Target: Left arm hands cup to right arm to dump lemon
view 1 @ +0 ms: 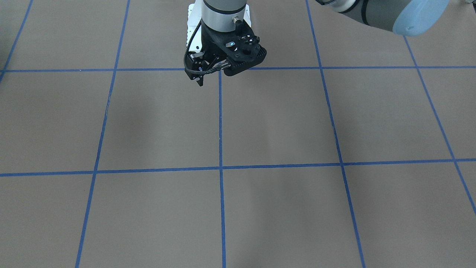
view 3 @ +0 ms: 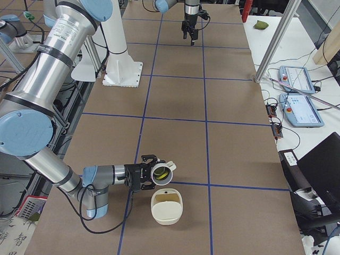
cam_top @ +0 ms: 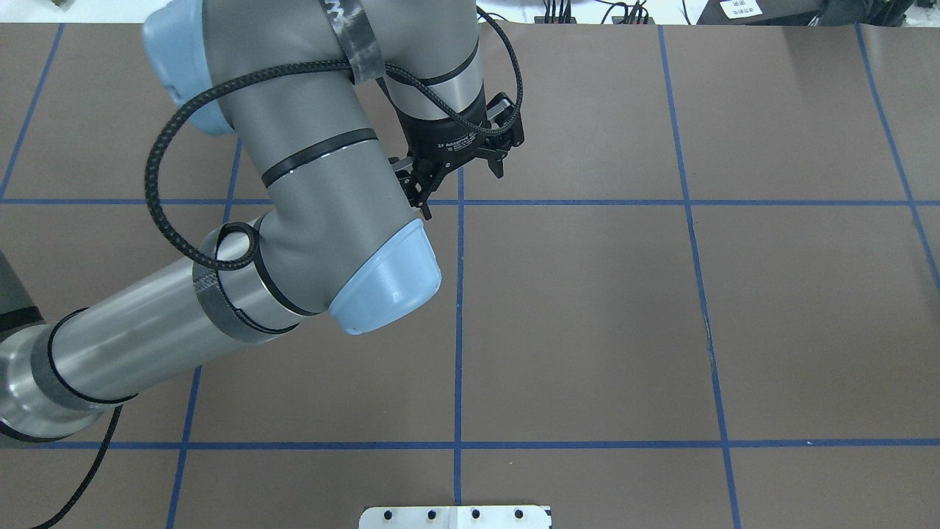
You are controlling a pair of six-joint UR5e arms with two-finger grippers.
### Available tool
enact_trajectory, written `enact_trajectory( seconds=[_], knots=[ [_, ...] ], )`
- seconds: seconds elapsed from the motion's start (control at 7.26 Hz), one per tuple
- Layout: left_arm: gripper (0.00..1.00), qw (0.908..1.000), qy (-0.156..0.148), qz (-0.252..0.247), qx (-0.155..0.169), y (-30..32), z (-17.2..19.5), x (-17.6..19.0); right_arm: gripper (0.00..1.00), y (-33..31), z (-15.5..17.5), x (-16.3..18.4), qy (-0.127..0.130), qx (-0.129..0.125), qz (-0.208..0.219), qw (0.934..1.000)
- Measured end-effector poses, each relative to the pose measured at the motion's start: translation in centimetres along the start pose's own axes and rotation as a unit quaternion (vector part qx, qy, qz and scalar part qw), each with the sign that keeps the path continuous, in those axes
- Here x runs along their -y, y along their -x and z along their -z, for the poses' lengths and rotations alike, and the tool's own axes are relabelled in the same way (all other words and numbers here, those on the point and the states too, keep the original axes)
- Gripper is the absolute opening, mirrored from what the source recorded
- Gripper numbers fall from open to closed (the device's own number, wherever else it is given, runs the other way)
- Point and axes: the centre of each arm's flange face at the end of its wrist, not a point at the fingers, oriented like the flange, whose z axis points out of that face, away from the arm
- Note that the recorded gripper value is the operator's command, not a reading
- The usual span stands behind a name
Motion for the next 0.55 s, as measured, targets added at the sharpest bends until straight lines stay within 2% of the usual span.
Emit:
enact_trajectory(
  seconds=[0.28, 0.55],
  knots=[
    [1.0, 1.0, -0.001, 0.0, 0.0, -0.04, 0.0, 0.02, 0.1, -0.29, 0.32, 0.24, -0.001, 0.004, -0.082, 0.9966],
    [1.0, 1.0, -0.004, -0.001, 0.0, -0.06, 0.02, 0.09, 0.11, -0.54, 0.27, 0.39, -0.008, 0.005, -0.148, 0.9889]
  ],
)
